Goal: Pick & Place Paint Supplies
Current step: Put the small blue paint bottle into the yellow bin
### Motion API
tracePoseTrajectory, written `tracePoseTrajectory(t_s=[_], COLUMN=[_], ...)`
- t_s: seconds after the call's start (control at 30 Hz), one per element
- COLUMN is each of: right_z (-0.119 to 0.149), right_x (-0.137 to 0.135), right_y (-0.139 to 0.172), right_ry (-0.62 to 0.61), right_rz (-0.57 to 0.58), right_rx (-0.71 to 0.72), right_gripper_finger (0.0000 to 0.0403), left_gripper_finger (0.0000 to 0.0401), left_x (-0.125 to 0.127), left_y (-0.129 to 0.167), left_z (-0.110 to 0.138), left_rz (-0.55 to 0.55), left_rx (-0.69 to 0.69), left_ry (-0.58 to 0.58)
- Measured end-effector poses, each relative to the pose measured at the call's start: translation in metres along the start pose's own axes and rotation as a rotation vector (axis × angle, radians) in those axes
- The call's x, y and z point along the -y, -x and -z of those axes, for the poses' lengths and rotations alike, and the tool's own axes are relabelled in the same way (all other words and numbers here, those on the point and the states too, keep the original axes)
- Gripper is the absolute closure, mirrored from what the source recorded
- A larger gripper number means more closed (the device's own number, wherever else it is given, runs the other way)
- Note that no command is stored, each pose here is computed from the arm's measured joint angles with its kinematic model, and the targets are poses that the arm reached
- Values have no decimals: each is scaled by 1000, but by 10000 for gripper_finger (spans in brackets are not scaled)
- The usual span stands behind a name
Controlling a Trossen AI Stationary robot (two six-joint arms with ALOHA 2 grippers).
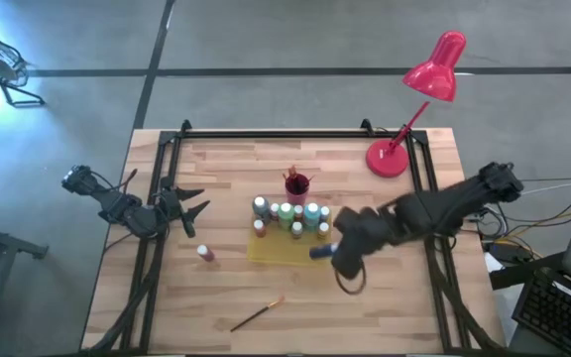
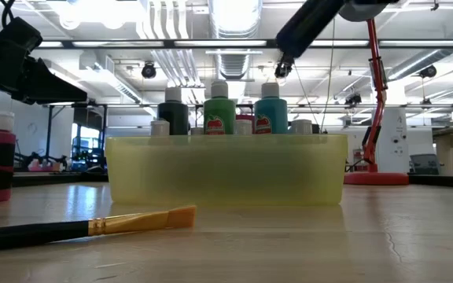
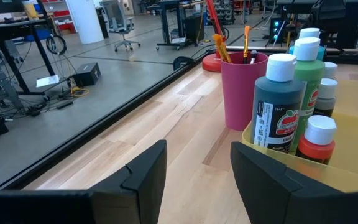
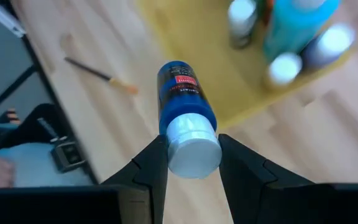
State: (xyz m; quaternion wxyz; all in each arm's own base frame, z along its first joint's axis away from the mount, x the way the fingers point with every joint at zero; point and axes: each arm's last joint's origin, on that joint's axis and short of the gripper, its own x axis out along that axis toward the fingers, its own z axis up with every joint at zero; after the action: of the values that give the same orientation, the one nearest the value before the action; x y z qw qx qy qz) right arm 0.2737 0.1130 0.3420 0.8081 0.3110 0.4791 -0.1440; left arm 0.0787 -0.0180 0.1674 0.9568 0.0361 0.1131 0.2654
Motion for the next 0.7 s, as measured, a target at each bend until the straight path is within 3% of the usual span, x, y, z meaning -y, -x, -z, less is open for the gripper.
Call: tracePoseTrajectory(t_s=[0.3,0.7], right_z=[-36,-40], right_x=[25,18], right_y=[-24,-88], right_ry=[92,137], right_rz=[105,191], right_rx=[-7,-158], right_gripper_finger=[291,291], left_gripper_finger=[217,217], left_x=[0,0], left_y=[0,0], left_z=[0,0], left_rz=[0,0], left_rx=[0,0], left_ry=[0,-1])
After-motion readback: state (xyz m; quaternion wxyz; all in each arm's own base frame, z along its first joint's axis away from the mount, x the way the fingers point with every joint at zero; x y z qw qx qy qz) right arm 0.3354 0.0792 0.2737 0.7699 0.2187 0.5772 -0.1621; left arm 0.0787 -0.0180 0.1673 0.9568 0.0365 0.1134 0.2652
